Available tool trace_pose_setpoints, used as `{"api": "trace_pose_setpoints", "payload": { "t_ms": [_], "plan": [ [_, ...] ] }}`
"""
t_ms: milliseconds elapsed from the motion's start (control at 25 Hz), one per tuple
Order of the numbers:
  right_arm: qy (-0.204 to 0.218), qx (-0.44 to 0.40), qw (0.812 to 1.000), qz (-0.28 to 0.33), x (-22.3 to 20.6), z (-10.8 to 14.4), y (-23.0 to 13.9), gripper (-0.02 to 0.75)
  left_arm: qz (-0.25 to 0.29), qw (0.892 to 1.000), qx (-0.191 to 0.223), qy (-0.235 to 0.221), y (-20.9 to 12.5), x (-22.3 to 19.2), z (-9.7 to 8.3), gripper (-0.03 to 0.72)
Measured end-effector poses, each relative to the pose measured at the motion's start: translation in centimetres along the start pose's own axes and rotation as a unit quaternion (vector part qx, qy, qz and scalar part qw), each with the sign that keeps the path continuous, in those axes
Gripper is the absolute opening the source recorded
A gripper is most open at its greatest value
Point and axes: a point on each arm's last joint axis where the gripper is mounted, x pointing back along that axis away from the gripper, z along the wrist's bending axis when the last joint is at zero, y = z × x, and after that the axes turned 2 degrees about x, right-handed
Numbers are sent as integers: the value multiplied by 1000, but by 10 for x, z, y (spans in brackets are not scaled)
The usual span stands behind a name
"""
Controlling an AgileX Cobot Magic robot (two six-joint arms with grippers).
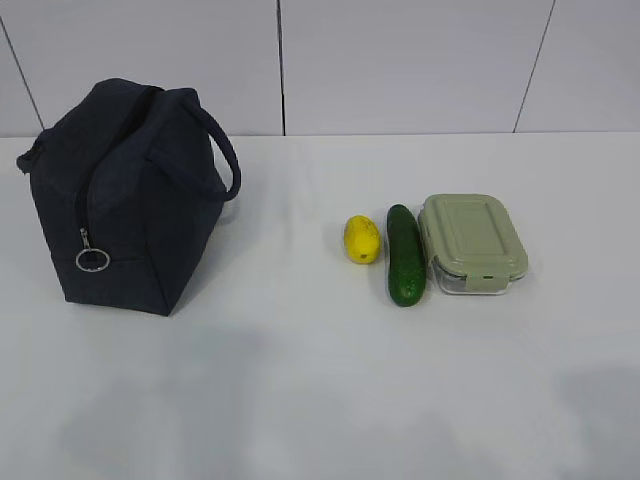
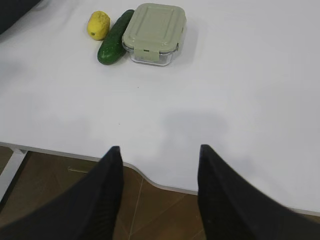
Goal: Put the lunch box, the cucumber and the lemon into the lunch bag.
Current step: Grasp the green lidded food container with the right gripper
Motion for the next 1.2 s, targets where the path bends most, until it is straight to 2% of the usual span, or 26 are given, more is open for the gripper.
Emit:
{"api": "trace_pose_setpoints", "payload": {
  "t_ms": [280,520,800,1000,1200],
  "plan": [
    [2,0,1000,7,0,0,-1,372,0,1000,0,0,0,0,0,309],
    [52,-28,996,60,-14,5,10,372,0,1000,0,0,0,0,0,309],
    [99,-55,991,74,-35,6,43,372,0,1000,0,0,0,0,0,309],
    [130,-64,982,118,-57,5,70,372,0,1000,0,0,0,0,0,309],
    [178,-73,969,155,-88,3,106,371,0,1000,0,0,0,0,0,309]
  ]
}}
